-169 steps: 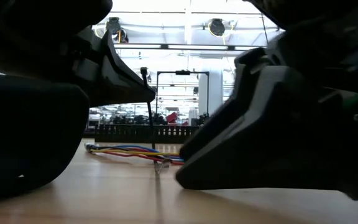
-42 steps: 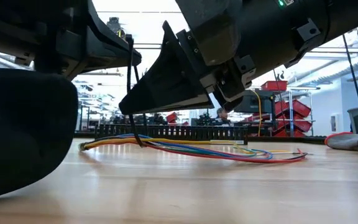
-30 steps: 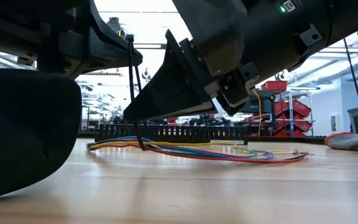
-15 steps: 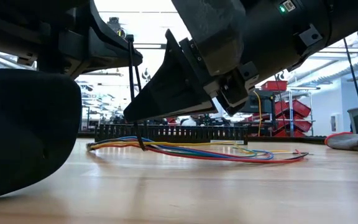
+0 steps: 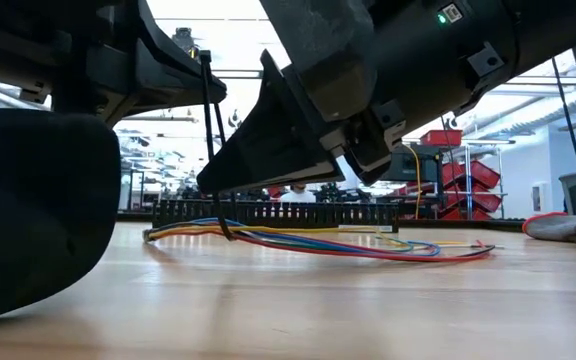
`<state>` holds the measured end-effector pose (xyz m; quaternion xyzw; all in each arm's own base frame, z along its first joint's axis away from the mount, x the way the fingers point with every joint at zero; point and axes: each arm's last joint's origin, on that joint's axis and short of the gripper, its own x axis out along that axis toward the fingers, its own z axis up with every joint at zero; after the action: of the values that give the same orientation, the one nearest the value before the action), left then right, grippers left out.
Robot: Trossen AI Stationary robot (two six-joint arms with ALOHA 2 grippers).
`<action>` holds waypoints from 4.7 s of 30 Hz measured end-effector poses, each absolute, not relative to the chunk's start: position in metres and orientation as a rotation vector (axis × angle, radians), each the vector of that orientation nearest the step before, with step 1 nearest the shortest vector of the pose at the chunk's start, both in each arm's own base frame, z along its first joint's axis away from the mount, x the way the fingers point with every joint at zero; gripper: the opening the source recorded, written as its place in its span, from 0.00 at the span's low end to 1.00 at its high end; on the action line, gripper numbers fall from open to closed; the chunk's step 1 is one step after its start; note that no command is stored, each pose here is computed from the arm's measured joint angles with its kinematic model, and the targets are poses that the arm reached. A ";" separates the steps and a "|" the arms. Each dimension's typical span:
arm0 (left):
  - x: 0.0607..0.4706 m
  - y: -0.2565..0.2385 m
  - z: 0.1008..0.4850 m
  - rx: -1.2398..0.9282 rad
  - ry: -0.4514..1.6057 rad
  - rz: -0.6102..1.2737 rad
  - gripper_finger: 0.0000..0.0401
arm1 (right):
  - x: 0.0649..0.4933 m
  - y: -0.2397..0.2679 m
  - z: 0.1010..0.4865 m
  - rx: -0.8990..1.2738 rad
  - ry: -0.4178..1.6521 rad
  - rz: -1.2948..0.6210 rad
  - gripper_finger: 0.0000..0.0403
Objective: Ziptie cables
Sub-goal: Wrap the zip tie around the cable wires
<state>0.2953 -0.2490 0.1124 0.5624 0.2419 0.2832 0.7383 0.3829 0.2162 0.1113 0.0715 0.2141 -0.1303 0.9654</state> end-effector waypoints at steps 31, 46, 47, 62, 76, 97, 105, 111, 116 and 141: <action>0.295 -0.249 0.112 1.220 0.526 0.623 0.00 | 0.381 0.220 0.115 0.147 0.401 -0.281 0.00; 0.301 -0.244 0.088 1.258 0.568 0.599 0.00 | 0.384 0.219 0.124 0.140 0.368 -0.251 0.00; 0.302 -0.243 0.085 1.264 0.572 0.600 0.00 | 0.384 0.219 0.126 0.141 0.366 -0.252 0.00; 0.300 -0.255 0.082 1.331 0.569 0.603 0.00 | 0.390 0.202 0.129 0.180 0.384 -0.314 0.00; 0.296 -0.256 0.080 1.316 0.557 0.608 0.00 | 0.380 0.211 0.151 0.158 0.334 -0.344 0.00; 0.303 -0.249 0.082 1.438 0.617 0.635 0.00 | 0.381 0.210 0.147 0.260 0.390 -0.276 0.00; 0.303 -0.249 0.083 1.541 0.661 0.607 0.00 | 0.383 0.206 0.146 0.307 0.401 -0.276 0.00; 0.301 -0.251 0.084 1.660 0.704 0.572 0.00 | 0.383 0.205 0.144 0.328 0.424 -0.268 0.00; 0.300 -0.257 0.088 1.717 0.714 0.550 0.00 | 0.383 0.204 0.143 0.338 0.429 -0.279 0.00; 0.294 -0.258 0.091 1.847 0.757 0.499 0.00 | 0.383 0.202 0.154 0.346 0.399 -0.268 0.00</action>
<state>0.2938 -0.2577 0.0911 0.7691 0.3150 0.2079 0.5157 0.3833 0.2025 0.1543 0.1706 0.1968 -0.1321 0.9564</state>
